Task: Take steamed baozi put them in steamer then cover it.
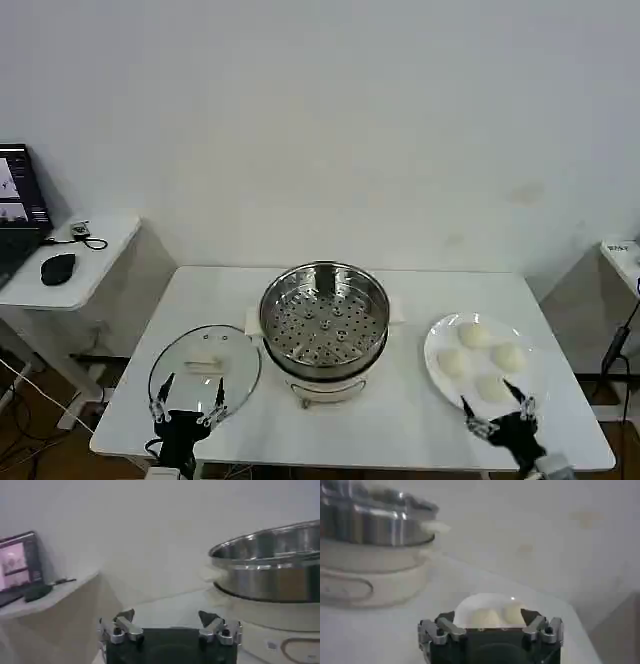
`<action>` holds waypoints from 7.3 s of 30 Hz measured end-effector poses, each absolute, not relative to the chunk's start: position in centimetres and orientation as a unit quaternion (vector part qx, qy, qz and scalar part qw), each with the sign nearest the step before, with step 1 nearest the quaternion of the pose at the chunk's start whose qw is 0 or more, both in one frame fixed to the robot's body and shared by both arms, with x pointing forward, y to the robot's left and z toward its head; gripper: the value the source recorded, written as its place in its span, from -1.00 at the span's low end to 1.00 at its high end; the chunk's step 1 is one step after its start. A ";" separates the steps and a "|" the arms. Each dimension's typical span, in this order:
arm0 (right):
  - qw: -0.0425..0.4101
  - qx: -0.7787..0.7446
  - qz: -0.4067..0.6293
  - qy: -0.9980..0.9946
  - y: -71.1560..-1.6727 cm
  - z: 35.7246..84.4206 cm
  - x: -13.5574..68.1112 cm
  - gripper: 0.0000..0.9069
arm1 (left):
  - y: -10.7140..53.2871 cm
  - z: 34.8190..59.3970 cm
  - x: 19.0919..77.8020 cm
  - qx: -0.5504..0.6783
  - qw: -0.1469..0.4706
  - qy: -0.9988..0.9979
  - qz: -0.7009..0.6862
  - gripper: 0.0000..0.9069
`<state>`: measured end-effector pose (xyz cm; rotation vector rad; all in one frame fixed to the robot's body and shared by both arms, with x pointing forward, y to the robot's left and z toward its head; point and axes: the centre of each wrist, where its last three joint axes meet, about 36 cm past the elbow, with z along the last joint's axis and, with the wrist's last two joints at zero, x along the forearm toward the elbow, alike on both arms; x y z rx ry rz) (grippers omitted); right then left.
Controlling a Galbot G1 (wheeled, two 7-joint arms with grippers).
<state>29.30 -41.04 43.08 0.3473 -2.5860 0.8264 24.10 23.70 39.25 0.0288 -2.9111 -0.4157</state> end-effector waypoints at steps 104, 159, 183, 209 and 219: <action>0.253 0.507 0.632 -0.530 -29.2 66.8 69.7 0.42 | 25.6 40.4 24.9 -0.011 0.074 -0.979 -0.188 1.00; 0.008 0.632 0.730 -0.260 -7.2 58.2 71.1 1.00 | 27.5 41.0 23.5 0.021 0.120 -0.991 -0.059 1.00; 0.134 0.551 0.705 -0.425 -21.0 67.9 65.7 1.00 | 26.8 41.9 24.6 -0.012 0.103 -0.993 -0.064 1.00; 0.347 0.493 0.580 -0.548 -37.4 52.5 54.1 1.00 | 25.8 41.1 25.0 -0.033 0.107 -0.990 -0.083 1.00; 0.373 0.484 0.566 -0.553 -37.8 49.6 54.6 1.00 | 25.9 40.9 24.8 -0.030 0.112 -0.990 -0.085 1.00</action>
